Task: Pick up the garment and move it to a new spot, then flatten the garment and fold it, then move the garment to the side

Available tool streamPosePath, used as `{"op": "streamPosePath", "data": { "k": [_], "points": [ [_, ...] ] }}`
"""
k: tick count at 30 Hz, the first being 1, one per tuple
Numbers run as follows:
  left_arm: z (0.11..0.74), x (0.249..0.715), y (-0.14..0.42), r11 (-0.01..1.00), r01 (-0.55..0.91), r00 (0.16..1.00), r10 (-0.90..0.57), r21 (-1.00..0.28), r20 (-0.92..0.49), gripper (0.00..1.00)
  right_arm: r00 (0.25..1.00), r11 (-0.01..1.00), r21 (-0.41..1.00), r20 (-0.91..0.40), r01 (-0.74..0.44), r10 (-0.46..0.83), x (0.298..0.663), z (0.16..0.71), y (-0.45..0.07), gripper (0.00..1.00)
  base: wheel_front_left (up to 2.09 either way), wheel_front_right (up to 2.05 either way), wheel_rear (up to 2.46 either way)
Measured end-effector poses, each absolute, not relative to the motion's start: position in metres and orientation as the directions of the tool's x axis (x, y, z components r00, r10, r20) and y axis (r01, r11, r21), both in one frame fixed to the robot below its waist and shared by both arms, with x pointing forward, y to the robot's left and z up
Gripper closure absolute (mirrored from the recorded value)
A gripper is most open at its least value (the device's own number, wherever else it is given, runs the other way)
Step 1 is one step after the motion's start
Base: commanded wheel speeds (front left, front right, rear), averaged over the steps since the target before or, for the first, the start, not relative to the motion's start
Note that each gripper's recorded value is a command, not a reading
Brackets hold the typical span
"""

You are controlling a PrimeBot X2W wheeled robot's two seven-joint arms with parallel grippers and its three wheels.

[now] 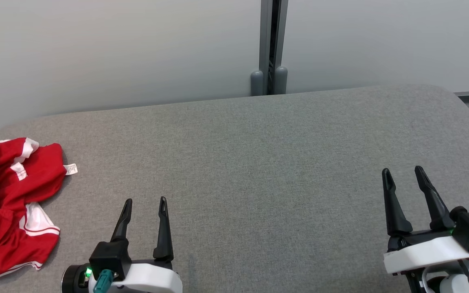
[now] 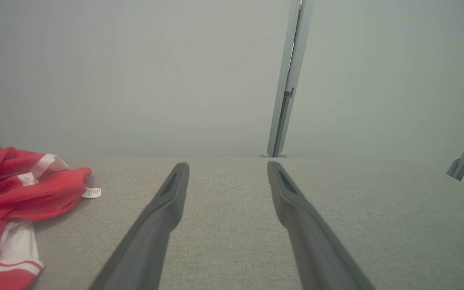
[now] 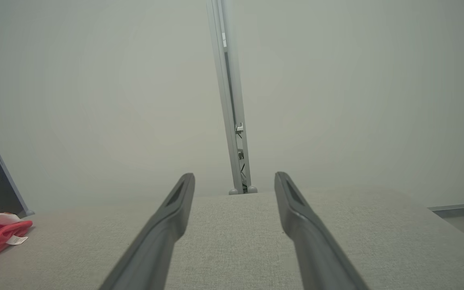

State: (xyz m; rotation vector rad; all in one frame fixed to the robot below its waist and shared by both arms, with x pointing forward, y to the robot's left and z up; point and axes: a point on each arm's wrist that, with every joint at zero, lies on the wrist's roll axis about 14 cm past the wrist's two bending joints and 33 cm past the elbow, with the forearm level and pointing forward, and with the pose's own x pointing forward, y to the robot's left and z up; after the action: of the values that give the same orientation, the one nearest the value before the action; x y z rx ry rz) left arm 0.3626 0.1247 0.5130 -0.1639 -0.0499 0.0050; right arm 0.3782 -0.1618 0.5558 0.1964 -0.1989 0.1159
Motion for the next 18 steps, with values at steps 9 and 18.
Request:
{"op": "streamPosePath", "data": {
  "k": [9, 18],
  "points": [
    [0.5172, 0.3633, 0.122, 0.993, 0.004, 0.997, 0.006, -0.121, 0.076, 0.0, 0.974, 0.982, 0.144, 0.208, -0.121, 0.09, 0.3777, 0.5531, -0.1648, 0.0, 0.0, 0.0, 0.0],
    [0.5185, 0.3622, 0.12, 0.995, 0.01, 0.996, -0.001, -0.104, 0.093, 0.0, 0.976, 0.985, 0.125, 0.196, -0.116, 0.09, 0.3777, 0.546, -0.1655, 0.0, 0.0, 0.0, 0.0]
  ]
}}
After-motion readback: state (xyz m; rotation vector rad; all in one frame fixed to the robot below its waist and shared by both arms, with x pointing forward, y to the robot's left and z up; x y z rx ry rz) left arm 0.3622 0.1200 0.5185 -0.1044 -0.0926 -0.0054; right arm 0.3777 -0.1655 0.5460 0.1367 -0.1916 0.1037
